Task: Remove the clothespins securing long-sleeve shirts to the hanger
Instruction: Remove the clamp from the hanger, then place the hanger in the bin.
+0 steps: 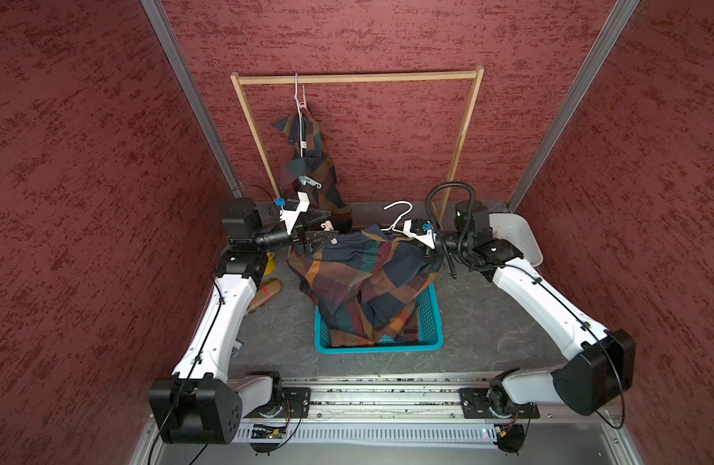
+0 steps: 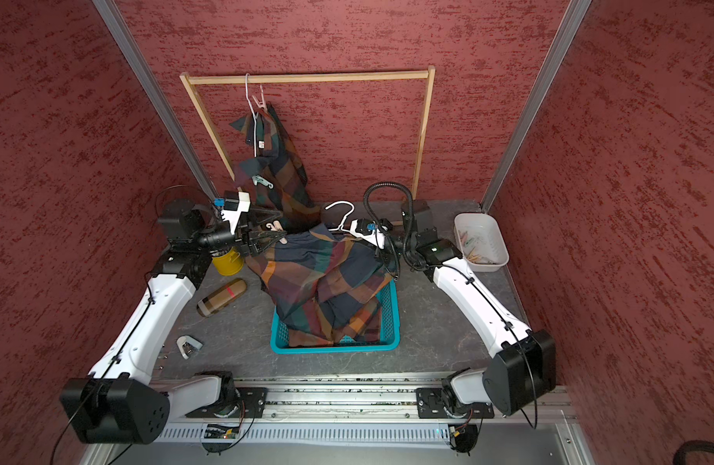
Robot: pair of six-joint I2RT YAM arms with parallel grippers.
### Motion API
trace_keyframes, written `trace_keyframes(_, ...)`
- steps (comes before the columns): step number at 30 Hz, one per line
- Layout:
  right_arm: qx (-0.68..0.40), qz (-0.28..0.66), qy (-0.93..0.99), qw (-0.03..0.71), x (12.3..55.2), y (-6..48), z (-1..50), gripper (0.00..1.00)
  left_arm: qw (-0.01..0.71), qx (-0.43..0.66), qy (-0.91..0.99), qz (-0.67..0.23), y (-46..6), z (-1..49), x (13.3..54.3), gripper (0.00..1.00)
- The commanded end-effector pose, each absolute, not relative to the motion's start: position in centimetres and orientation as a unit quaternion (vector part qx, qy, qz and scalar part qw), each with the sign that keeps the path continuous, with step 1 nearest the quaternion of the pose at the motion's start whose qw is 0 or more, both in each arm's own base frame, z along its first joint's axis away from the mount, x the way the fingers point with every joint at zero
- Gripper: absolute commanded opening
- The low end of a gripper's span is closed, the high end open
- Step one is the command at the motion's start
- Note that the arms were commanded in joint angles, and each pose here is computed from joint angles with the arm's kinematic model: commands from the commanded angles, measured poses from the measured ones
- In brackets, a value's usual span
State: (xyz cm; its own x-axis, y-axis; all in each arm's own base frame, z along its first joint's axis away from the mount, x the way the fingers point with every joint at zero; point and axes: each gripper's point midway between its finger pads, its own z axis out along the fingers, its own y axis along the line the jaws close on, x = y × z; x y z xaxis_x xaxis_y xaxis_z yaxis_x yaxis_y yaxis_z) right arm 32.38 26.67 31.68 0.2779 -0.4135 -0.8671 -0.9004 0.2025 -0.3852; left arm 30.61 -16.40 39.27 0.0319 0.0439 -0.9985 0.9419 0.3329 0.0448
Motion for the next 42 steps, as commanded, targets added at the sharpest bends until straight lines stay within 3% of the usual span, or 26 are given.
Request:
trace_keyframes(1, -0.594, 0.232, 0.531, 0.557, 32.0, 27.3, 33.8, 0.00, 0.571, 0.438, 0.571, -0.395, -16.8, 39.4, 30.2, 0.68)
trace_keyframes(12, -0.596, 0.233, 0.533, 0.553, 32.3, 27.6, 33.6, 0.00, 0.569, 0.442, 0.568, -0.397, -17.0, 39.4, 30.0, 0.49)
trace_keyframes(18, -0.596, 0.229, 0.541, 0.548, 32.6, 27.7, 33.2, 0.00, 0.570, 0.445, 0.564, -0.398, -17.2, 39.6, 29.8, 0.34)
trace_keyframes(20, -0.594, 0.228, 0.545, 0.545, 32.7, 27.6, 33.0, 0.00, 0.570, 0.445, 0.564, -0.398, -17.2, 39.6, 29.8, 0.22)
trace_keyframes(22, -0.593, 0.227, 0.550, 0.543, 32.9, 27.6, 32.8, 0.00, 0.570, 0.445, 0.565, -0.398, -17.2, 39.6, 29.8, 0.02)
trace_keyframes(23, -0.592, 0.225, 0.554, 0.541, 33.0, 27.6, 32.6, 0.00, 0.572, 0.444, 0.565, -0.396, -17.2, 39.7, 29.8, 0.00)
trace_keyframes(33, -0.551, 0.235, 0.648, 0.469, 35.0, 27.2, 27.4, 0.00, 0.603, 0.445, 0.544, -0.377, -17.1, 42.0, 29.0, 0.00)
trace_keyframes(42, -0.457, 0.272, 0.747, 0.399, 33.2, 26.8, 19.2, 0.00, 0.627, 0.450, 0.525, -0.358, -19.7, 43.4, 27.8, 0.00)
